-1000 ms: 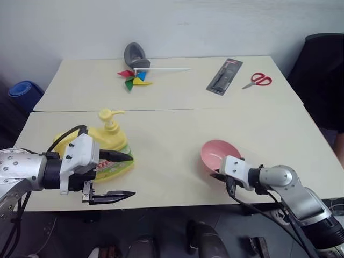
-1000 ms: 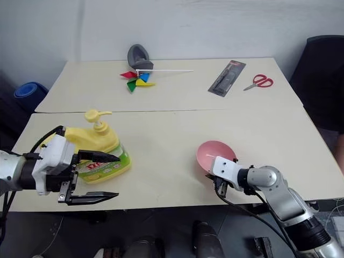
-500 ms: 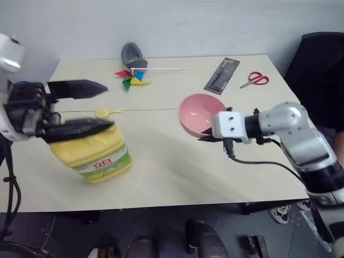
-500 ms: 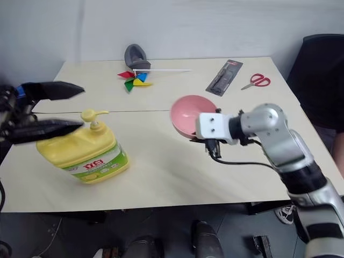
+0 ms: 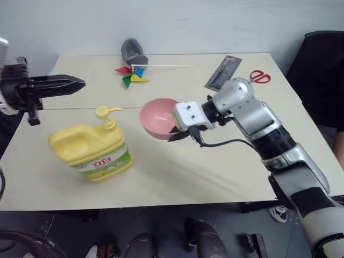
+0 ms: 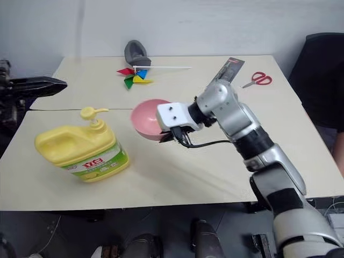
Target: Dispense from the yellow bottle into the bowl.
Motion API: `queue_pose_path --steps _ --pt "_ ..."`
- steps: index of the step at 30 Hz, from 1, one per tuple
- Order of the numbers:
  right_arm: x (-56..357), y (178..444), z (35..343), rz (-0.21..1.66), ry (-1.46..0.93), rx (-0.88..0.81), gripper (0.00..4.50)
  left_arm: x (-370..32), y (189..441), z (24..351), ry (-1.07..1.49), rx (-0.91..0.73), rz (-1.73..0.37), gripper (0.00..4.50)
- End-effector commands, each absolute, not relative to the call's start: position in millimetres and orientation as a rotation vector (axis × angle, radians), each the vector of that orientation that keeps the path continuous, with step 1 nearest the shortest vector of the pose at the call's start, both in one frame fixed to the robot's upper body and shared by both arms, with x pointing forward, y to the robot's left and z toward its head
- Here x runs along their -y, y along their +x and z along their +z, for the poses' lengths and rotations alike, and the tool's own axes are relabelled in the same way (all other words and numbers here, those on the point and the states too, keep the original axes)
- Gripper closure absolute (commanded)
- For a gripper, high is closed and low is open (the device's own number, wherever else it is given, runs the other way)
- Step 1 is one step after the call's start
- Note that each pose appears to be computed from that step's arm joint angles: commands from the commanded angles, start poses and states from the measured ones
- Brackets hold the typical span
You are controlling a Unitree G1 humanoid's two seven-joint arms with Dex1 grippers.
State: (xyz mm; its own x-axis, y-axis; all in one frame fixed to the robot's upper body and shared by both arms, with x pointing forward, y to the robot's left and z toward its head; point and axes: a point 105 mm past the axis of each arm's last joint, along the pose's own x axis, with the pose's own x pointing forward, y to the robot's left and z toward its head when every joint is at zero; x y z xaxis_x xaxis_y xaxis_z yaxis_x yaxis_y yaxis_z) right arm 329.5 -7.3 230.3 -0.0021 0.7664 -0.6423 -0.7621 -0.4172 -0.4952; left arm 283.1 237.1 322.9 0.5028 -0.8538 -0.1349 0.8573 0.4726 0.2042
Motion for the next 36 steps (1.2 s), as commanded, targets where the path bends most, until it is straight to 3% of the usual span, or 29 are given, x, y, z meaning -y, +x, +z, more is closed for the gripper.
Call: queue_pose_path --steps 1,12,36 --pt "-6.0 325.8 248.0 1.72 -1.099 0.064 4.5 -236.9 286.0 324.9 0.274 -0.004 -1.052 4.47" --pt "-31.4 314.3 272.4 1.806 -1.106 0.121 4.5 -230.2 285.2 310.4 0.303 -0.065 -1.13 4.47" --pt "-55.8 308.7 278.0 1.853 -1.116 0.134 4.5 -227.2 286.2 289.9 0.383 -0.107 -1.149 4.47"
